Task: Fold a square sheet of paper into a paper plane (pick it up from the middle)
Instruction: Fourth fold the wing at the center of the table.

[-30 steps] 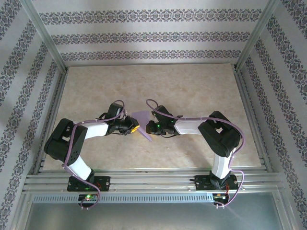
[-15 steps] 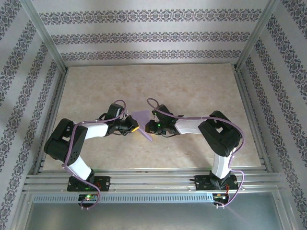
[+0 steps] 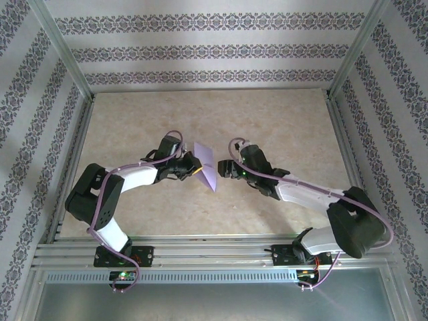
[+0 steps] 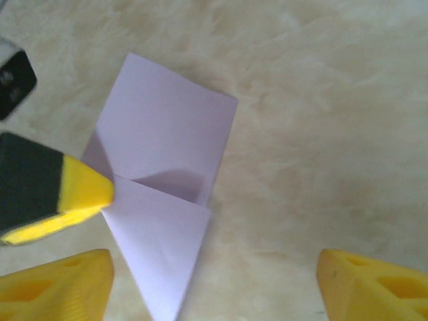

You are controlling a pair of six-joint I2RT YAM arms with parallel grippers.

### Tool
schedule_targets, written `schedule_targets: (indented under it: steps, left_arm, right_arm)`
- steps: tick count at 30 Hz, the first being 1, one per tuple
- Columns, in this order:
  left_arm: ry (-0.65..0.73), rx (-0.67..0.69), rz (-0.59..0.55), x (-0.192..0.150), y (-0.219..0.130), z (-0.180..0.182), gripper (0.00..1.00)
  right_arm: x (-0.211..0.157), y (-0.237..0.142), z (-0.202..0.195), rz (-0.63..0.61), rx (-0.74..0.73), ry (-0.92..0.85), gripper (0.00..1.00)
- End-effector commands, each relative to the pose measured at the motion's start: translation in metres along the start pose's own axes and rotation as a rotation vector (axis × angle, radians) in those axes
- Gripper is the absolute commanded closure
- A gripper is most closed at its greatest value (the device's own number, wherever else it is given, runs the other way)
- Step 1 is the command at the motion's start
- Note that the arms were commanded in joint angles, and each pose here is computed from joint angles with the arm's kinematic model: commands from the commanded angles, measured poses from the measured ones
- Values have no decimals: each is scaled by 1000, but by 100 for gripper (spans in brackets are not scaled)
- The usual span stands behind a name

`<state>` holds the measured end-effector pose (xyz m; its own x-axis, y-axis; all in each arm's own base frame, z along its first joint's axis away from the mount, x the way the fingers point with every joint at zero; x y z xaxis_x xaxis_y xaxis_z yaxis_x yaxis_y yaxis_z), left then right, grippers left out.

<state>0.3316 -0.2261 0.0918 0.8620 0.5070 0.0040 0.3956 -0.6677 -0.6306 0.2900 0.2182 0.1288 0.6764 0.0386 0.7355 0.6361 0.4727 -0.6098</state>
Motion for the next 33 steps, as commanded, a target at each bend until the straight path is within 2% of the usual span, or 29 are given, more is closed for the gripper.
schedule_targets:
  steps: [1, 6, 13, 15, 18, 20, 24, 33]
  left_arm:
    - [-60, 74, -37, 0, 10, 1, 92]
    - [-118, 140, -85, 0, 16, 10, 92]
    - [-141, 188, -152, 0, 0, 24, 90]
    - [-143, 193, -139, -2, 2, 26, 89]
    - [-139, 188, -124, -2, 3, 22, 89]
    - [-134, 192, -115, -2, 4, 20, 89]
    - [-139, 192, -99, -3, 6, 17, 89]
    - [-143, 187, -92, -4, 4, 15, 88]
  right_arm:
    - [3, -6, -14, -70, -87, -152, 17]
    - [-12, -1, -1, -41, -62, -264, 20]
    - [-27, 19, 23, 22, -36, -321, 28]
    - [-30, 25, 31, 38, -36, -368, 34]
    - [-35, 33, 45, 55, 5, -422, 49]
    - [-39, 38, 55, 64, 44, -450, 56]
    - [-47, 48, 66, 74, 68, -489, 60]
    - [-55, 70, 64, 77, 39, -506, 60]
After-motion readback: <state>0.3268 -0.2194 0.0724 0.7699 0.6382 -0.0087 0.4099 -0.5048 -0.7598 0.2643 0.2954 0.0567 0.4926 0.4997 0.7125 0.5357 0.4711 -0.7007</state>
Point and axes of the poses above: each hand's point on the last joint's axis, 136 mm out from that joint toward the fingers, its own y axis out along the fingers, its own z axis along the line the jaws close on, x = y × z, the point moved 3 cm from there along -y, back along the fingers, and after that the axes turned 6 degrees about -y, right-handed, at the moved point
